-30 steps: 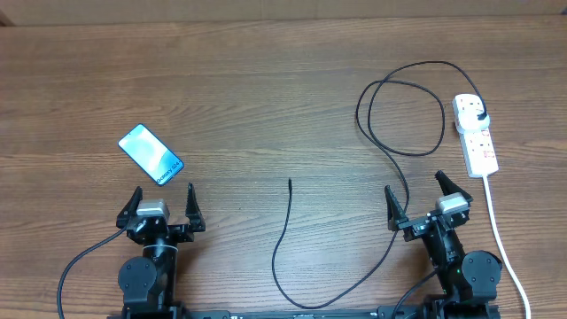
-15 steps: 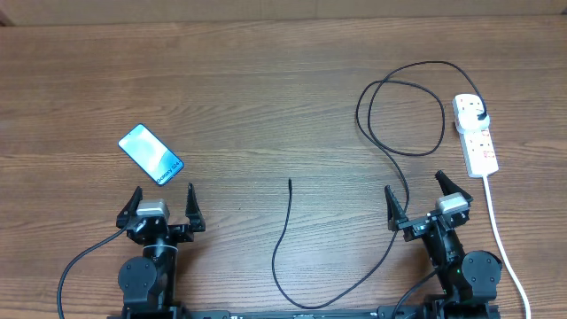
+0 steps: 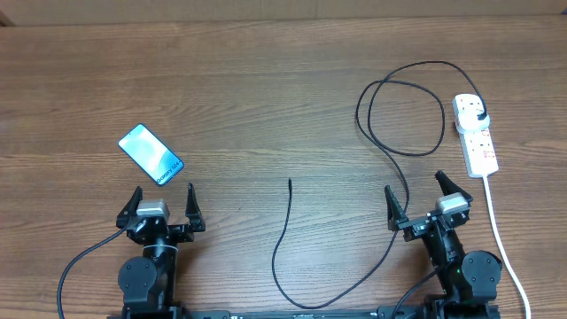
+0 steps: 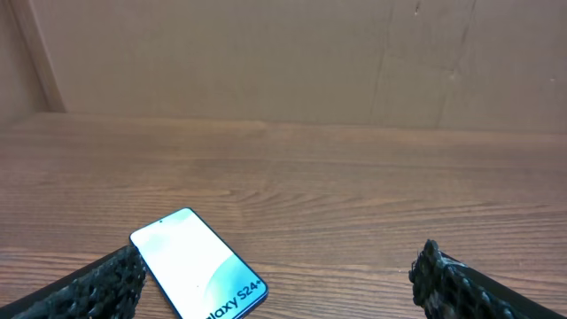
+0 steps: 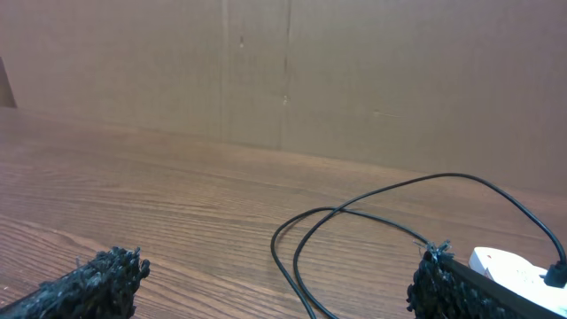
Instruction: Plug charger to phone and switch on socket
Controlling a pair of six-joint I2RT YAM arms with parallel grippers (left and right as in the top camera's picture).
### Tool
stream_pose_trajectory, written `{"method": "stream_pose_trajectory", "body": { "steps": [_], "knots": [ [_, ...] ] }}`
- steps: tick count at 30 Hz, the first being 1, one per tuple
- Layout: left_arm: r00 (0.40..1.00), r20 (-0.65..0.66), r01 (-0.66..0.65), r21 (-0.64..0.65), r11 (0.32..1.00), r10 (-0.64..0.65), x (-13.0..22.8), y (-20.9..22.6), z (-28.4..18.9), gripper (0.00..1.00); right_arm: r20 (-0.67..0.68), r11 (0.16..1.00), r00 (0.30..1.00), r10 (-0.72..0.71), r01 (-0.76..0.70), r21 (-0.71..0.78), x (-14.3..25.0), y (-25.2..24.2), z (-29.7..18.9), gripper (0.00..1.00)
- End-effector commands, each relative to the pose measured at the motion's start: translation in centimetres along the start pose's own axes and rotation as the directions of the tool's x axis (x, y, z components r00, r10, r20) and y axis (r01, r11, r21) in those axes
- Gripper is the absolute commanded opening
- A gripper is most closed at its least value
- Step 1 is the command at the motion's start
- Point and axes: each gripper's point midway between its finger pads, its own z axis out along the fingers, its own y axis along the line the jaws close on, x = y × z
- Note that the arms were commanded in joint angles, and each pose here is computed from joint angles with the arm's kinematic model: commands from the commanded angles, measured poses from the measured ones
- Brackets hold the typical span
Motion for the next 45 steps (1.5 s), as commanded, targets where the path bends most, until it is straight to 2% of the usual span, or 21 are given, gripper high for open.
{"method": "stream_pose_trajectory", "body": {
  "steps": [1, 13, 19, 25, 34, 38, 45],
  "knots": [
    [1.000, 0.005, -0.015, 0.001, 1.000, 0.015, 0.0, 0.1, 0.0, 1.00, 0.005, 1.000, 1.000, -0.003, 0.003, 0.001, 0.2, 0.0, 0.0, 1.00],
    [1.000, 0.006, -0.015, 0.006, 1.000, 0.015, 0.0, 0.0, 0.0, 1.00, 0.005, 1.000, 1.000, -0.003, 0.003, 0.001, 0.1, 0.0, 0.0, 1.00],
    [0.999, 0.013, -0.031, 0.092, 0.995, 0.030, -0.2, -1.5, -0.1, 1.00, 0.005, 1.000, 1.000, -0.003, 0.003, 0.000, 0.1, 0.0, 0.0, 1.00],
    [1.000, -0.005, -0.029, 0.093, 0.995, 0.029, -0.5, -1.6, -0.4, 0.99, 0.005, 1.000, 1.000, -0.003, 0.003, 0.001, 0.2, 0.0, 0.0, 1.00],
    [0.998, 0.023, -0.060, 0.074, 0.995, 0.059, -4.7, -1.4, -1.8, 1.00, 0.005, 1.000, 1.000, -0.003, 0.003, 0.000, 0.2, 0.0, 0.0, 1.00],
    [0.998, -0.015, -0.063, 0.060, 0.996, 0.064, -5.8, -1.3, -1.8, 0.99, 0.005, 1.000, 1.000, -0.003, 0.003, 0.000, 0.2, 0.0, 0.0, 1.00],
    [0.985, -0.156, -0.059, 0.060, 0.996, 0.068, -6.3, -1.2, 0.0, 1.00, 0.005, 1.000, 1.000, -0.003, 0.003, 0.001, 0.2, 0.0, 0.0, 1.00]
  ]
}}
